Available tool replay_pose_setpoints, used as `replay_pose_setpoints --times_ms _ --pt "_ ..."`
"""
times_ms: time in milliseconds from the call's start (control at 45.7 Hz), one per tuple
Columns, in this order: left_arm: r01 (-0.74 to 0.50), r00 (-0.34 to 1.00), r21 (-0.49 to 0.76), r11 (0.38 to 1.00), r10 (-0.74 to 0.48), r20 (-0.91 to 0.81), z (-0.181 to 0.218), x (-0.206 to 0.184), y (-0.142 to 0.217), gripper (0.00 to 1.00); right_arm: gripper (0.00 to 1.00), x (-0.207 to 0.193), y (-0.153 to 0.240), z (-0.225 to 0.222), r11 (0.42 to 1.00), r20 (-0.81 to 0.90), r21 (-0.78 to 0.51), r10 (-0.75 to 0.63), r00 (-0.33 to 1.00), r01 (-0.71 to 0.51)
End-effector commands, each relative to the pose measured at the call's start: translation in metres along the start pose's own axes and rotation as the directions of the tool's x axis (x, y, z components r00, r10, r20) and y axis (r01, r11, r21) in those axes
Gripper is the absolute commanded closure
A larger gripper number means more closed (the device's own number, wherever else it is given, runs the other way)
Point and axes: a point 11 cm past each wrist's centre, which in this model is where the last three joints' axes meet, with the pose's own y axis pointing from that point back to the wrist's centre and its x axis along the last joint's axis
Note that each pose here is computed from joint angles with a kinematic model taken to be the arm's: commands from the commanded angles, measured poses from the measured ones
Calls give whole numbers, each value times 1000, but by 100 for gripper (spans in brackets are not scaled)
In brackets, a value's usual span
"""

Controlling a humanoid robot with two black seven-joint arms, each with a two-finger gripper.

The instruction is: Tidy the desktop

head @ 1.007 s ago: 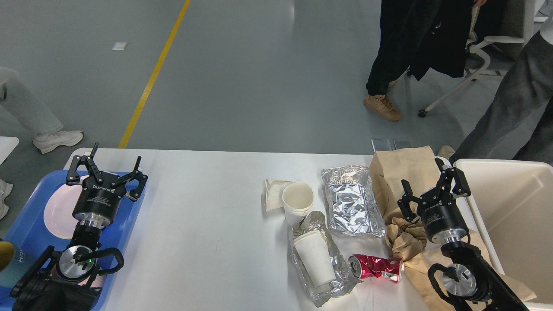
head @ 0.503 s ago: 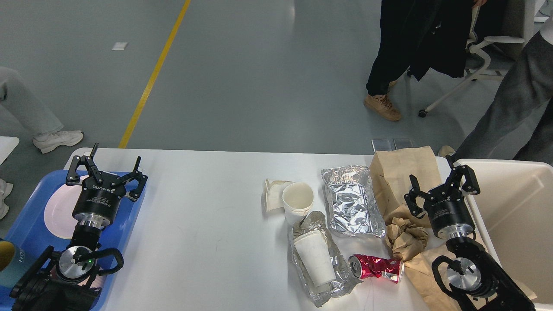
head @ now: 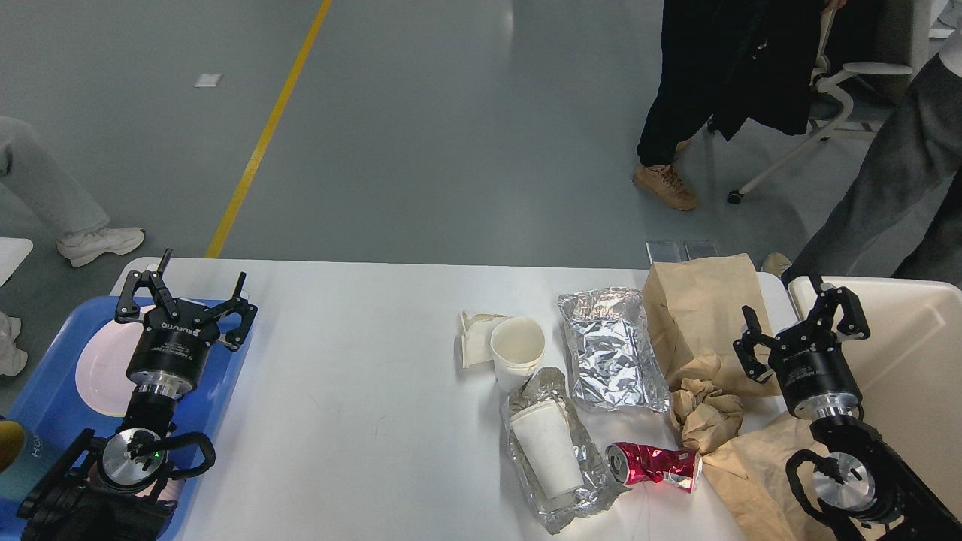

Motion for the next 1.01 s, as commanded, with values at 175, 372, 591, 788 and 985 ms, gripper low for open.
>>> replay_pose_setpoints --times_ms 175,372,591,788,985 --pt "0 1000 0 1000 0 1 1 0 0 4 0 -18 -1 20 998 14 -40 -37 999 37" --pt "0 1000 0 1000 0 1 1 0 0 4 0 -27 -8 18 997 4 -40 -65 998 65" --pt "0 1000 0 1000 0 1 1 0 0 4 0 -32 -10 18 994 -20 -63 -92 996 91" --pt "0 1000 0 1000 0 1 1 0 0 4 0 -33 -16 8 993 -37 -49 -105 994 103" --pt "0 1000 1 1000 0 1 1 0 0 4 0 -26 -24 -16 995 -85 -21 -101 991 99"
